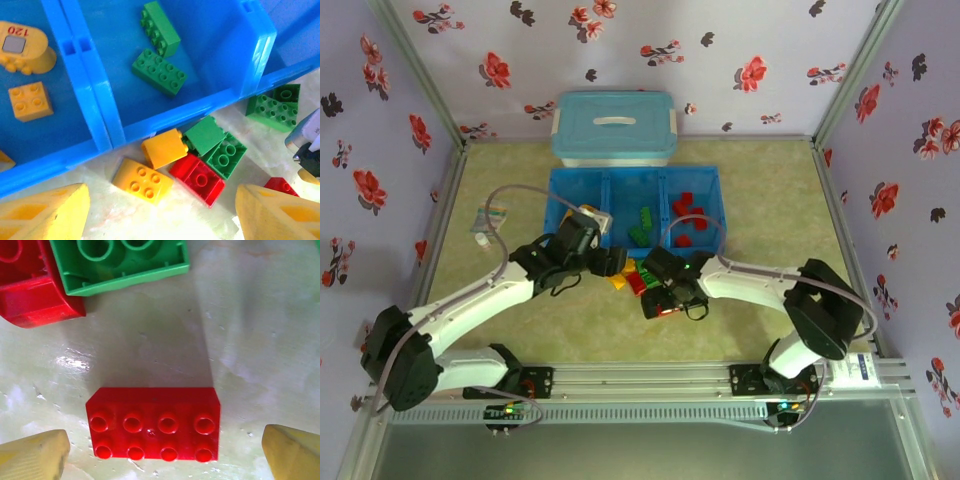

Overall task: Sort the legos into containers by color
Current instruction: Pick up the lego from the bottom-center of the table, then place the lego in the container, then move the lego to the center of the table, then pick up the lego from the center of the table.

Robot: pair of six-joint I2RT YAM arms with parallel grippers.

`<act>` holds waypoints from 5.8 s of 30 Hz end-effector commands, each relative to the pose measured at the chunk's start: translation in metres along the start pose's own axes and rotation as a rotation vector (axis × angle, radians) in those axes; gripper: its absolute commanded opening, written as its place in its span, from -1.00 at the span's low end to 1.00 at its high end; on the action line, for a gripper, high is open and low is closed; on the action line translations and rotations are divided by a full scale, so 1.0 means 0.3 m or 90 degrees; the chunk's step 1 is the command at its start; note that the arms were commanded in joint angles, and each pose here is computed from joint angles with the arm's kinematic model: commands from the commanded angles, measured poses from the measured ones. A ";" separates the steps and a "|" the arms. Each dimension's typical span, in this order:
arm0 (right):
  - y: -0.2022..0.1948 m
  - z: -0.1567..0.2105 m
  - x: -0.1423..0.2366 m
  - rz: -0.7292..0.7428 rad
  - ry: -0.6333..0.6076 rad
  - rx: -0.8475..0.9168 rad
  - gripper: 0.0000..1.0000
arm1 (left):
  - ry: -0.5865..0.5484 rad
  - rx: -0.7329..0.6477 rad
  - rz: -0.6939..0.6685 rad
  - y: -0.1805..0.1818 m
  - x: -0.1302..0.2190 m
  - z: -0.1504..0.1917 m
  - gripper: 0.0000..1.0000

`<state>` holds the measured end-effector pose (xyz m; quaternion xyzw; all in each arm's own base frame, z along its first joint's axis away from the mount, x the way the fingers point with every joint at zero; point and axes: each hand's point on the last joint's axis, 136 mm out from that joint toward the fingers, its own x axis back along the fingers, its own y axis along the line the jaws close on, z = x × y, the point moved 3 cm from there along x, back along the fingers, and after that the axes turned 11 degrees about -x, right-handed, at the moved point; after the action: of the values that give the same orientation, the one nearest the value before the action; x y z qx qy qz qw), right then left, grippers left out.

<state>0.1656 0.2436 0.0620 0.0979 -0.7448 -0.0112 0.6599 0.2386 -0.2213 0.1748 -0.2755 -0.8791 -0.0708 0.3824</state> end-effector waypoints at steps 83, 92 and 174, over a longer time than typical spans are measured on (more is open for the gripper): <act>-0.330 -0.425 0.377 -0.012 -0.233 -0.247 0.99 | 0.098 0.055 0.021 -0.021 -0.190 0.235 0.53; -0.348 -0.378 0.371 -0.016 -0.238 -0.253 0.99 | 0.128 0.047 -0.011 -0.016 -0.257 0.213 0.49; -0.297 -0.267 0.295 -0.038 -0.220 -0.237 0.94 | 0.061 0.096 -0.168 0.113 -0.041 0.124 -0.40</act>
<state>0.2495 0.1528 0.1452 -0.0025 -0.8256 -0.1777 0.5356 0.2302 -0.2003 0.1176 -0.1395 -0.8796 -0.0520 0.4518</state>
